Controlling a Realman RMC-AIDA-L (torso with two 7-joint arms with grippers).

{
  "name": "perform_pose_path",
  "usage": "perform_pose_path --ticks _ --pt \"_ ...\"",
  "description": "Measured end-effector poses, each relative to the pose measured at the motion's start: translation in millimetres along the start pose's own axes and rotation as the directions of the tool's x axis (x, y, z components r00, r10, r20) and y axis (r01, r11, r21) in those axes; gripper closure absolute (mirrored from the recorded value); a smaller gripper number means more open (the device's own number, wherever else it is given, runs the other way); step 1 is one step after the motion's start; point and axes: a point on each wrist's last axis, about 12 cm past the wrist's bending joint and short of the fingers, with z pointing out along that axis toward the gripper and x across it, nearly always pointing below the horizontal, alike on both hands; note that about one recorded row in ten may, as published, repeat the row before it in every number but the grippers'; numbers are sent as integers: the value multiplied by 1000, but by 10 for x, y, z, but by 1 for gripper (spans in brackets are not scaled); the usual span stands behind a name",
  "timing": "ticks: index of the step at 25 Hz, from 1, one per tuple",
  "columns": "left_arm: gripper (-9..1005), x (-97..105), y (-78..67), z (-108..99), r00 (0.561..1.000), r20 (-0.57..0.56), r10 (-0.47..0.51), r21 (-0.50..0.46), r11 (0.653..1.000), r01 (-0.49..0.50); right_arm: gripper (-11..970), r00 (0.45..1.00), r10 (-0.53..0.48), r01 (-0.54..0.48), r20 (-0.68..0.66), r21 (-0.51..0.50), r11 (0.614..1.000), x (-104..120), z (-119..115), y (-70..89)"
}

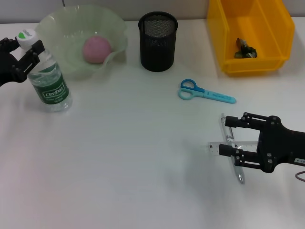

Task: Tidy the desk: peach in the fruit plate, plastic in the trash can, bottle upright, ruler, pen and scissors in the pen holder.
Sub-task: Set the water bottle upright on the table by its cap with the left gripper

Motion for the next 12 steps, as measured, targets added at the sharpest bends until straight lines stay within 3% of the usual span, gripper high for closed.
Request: perform_pose_path --ticks 12 --pt "563 18 20 22 1000 12 16 -34 999 -16 258 1000 5 -5 3 3 1000 2 -2 2"
